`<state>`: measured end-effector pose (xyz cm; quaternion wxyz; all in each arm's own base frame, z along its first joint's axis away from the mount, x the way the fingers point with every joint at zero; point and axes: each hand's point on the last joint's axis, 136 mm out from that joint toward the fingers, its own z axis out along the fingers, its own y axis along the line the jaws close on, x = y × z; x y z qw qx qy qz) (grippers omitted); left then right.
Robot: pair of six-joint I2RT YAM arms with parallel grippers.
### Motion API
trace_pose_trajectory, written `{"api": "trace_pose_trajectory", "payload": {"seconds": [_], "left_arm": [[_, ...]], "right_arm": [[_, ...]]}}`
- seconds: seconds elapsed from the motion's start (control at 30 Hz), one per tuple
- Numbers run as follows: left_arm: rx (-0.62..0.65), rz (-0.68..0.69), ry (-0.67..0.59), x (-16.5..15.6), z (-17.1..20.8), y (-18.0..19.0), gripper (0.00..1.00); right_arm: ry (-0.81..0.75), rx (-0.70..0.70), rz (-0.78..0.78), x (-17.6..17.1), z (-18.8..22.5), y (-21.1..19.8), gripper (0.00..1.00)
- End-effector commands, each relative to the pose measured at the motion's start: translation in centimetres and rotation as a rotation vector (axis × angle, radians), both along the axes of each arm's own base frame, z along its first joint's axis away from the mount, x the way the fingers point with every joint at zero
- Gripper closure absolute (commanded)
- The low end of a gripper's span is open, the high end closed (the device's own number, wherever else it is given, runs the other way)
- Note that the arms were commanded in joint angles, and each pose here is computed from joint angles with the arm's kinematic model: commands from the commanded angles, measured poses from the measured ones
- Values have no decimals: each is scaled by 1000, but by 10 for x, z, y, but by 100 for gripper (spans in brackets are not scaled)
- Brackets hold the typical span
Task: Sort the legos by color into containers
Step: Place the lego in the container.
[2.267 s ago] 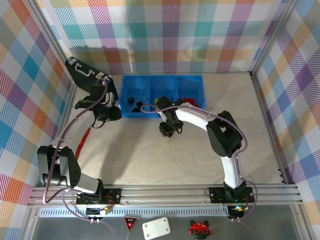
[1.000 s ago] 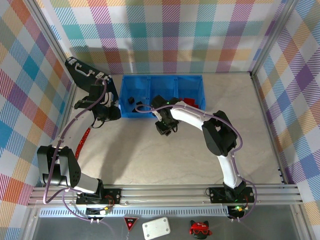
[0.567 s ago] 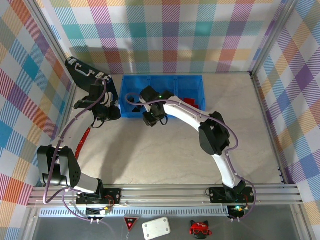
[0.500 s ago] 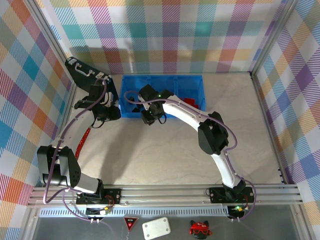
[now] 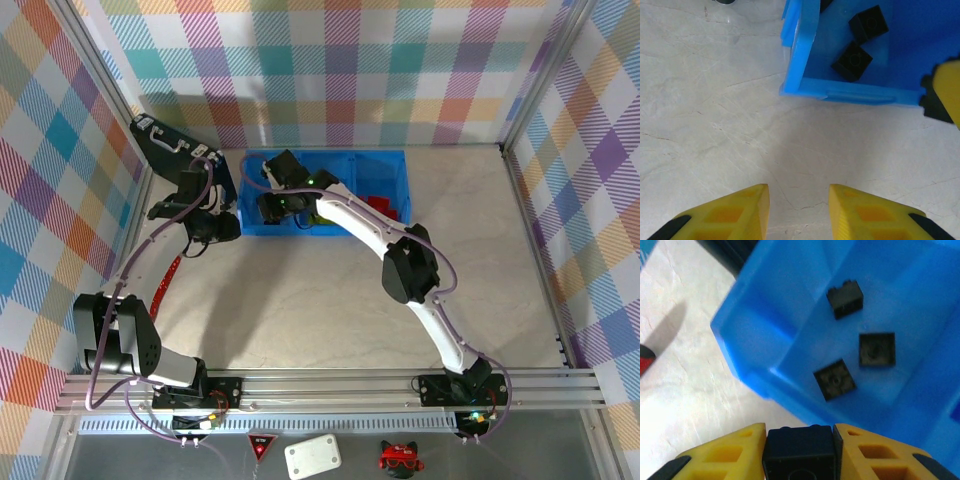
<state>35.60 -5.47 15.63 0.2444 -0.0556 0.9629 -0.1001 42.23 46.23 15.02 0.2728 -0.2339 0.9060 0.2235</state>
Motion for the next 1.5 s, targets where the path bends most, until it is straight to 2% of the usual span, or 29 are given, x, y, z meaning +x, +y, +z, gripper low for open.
{"api": "trace_pose_trajectory", "payload": {"seconds": [0.0,0.43,0.6,0.7,0.93,1.13,1.3,1.47], "left_arm": [[-1,27,-47,2,12,7,64],[-9,33,-81,1,19,7,64],[-29,26,-92,0,22,4,64],[-28,27,-90,0,22,4,61],[-25,29,-88,-1,21,5,60],[-15,35,-96,-4,25,7,55],[-11,31,-98,-6,26,8,41],[7,40,-102,-7,26,11,33]], "right_arm": [[-5,79,-14,9,2,22,63],[-51,133,-102,39,-22,39,62],[-38,136,-116,40,-28,39,53],[-50,139,-116,41,-20,39,49],[-88,142,-104,35,20,32,48],[-120,82,-89,23,48,10,41],[-142,26,-106,11,66,-19,30],[-163,-29,-138,-1,75,-56,23]]}}
